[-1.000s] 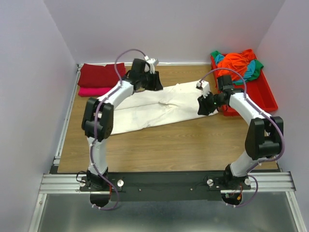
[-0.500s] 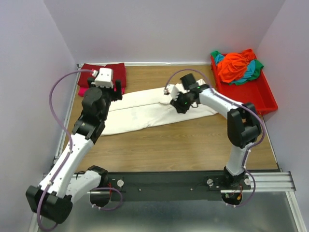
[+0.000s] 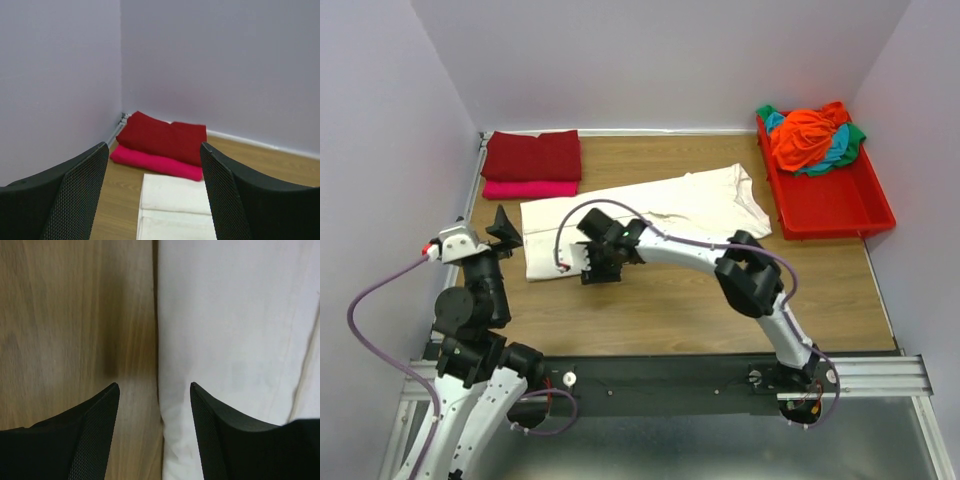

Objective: Fold and stack the t-shirts
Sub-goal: Fold the tshirt

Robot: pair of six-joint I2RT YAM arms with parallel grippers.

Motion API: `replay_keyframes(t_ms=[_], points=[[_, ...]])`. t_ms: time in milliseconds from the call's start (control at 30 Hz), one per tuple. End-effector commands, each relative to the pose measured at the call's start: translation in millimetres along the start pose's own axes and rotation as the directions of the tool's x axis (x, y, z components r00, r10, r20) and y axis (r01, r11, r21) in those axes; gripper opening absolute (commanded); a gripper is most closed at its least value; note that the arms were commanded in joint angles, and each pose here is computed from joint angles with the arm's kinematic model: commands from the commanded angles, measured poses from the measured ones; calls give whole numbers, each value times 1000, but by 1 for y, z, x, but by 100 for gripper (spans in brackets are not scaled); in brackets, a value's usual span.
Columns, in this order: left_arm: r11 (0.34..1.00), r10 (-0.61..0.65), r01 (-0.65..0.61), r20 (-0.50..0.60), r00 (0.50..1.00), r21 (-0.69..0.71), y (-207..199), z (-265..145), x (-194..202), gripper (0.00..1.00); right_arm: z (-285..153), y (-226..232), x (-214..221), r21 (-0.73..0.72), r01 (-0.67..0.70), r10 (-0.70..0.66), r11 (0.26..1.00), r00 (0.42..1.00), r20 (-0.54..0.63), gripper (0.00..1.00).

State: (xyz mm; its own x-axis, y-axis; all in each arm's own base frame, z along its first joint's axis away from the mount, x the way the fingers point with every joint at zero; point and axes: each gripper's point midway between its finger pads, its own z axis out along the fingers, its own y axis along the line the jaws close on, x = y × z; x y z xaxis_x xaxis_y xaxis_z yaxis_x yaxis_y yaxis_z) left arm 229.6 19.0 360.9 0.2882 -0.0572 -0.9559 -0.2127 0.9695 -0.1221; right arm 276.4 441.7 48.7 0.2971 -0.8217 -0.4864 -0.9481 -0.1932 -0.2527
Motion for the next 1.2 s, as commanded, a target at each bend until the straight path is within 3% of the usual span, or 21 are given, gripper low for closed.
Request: replay_keyframes(t_ms=[0, 233, 533, 633, 833, 1000, 1167], points=[[992, -51, 58, 65, 997, -110, 25, -10, -11, 81, 30, -16, -29, 76, 19, -18, 997, 1000, -9, 66], [983, -76, 91, 100, 992, -159, 38, -17, -18, 81, 70, -9, -76, 118, 25, -29, 993, 999, 29, 66], [984, -91, 107, 116, 989, -141, 37, -19, -21, 81, 103, 13, -77, 133, -1, -1, 991, 1000, 16, 60], [984, -95, 112, 122, 988, -141, 38, -20, -23, 81, 113, 7, -67, 186, -19, 23, 982, 1000, -18, 52], [984, -96, 114, 129, 987, -135, 38, -22, -24, 81, 117, 3, -61, 221, -43, 51, 974, 998, -32, 8], [986, -93, 109, 121, 988, -129, 36, -20, -22, 81, 95, 34, -85, 124, -35, 31, 992, 999, 37, 1], [987, -95, 109, 119, 988, -115, 33, -19, -21, 81, 72, 123, -95, -100, 101, -91, 990, 991, 96, 1]])
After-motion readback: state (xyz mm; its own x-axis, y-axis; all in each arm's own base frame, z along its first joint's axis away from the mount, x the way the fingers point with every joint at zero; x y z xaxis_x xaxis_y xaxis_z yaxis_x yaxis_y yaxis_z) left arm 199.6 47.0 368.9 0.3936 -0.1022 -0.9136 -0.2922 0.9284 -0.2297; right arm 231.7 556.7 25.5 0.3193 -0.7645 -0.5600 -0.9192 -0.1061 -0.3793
